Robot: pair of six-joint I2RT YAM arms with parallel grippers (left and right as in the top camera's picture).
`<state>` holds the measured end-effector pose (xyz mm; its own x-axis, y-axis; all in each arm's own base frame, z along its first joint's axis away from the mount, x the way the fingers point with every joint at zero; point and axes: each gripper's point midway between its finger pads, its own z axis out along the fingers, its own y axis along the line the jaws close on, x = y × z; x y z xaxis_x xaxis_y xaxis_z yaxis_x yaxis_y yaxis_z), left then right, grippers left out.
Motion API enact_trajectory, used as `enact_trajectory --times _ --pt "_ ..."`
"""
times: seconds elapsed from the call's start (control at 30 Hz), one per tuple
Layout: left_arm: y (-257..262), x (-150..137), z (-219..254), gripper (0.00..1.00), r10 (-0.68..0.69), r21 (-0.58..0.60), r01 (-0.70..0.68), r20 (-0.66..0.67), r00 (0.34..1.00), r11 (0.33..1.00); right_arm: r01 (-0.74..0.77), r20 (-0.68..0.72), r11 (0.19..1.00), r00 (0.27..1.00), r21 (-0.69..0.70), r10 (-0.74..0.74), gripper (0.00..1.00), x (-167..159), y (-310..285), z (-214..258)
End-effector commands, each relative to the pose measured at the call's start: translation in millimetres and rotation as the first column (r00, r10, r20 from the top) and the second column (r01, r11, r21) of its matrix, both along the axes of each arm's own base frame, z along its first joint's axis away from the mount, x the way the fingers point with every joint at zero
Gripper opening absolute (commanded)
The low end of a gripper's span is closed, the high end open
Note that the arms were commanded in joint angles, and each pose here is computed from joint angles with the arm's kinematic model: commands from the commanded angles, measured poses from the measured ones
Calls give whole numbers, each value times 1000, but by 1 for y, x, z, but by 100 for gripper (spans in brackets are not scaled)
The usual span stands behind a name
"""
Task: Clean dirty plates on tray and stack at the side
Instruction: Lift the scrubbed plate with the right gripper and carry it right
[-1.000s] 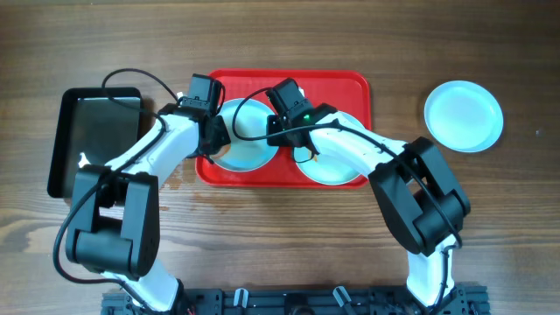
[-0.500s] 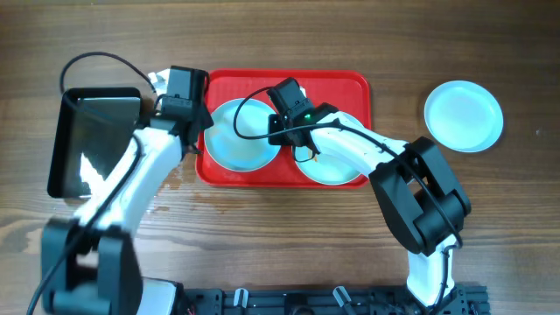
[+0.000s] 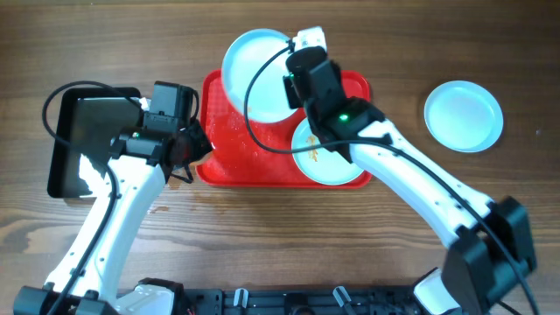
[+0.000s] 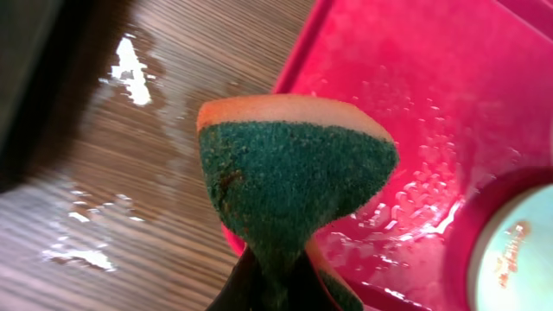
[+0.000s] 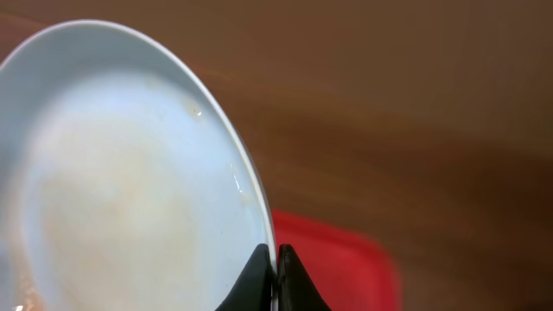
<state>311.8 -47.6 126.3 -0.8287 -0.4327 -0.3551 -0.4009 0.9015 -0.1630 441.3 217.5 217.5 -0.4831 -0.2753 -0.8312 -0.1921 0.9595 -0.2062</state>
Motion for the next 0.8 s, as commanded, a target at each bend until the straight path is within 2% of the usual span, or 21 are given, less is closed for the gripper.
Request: enact_trajectory --times 0.0,0.1,0.2,0.4,0.63,0.77 --pt "-10 -1 -14 4 -1 -63 -1 -39 999 998 68 130 922 991 -381 -19 4 1 -35 39" --pt "-12 1 -20 4 -4 -68 1 -54 999 998 76 147 838 989 -540 6 4 -3 -37 47" --pt "-17 3 -25 4 -13 -87 7 -67 998 996 88 183 788 983 -610 31 4 -6 -30 61" --pt "-18 4 -28 4 -15 -91 8 -76 997 996 204 274 738 961 -644 -26 4 -7 -36 86" --pt "-21 4 -28 4 -22 -108 14 -74 997 994 245 294 640 955 -729 -31 4 -7 -45 103" --pt "-23 5 -27 4 -26 -118 18 -68 997 993 264 301 611 953 -746 -44 4 -8 -49 108"
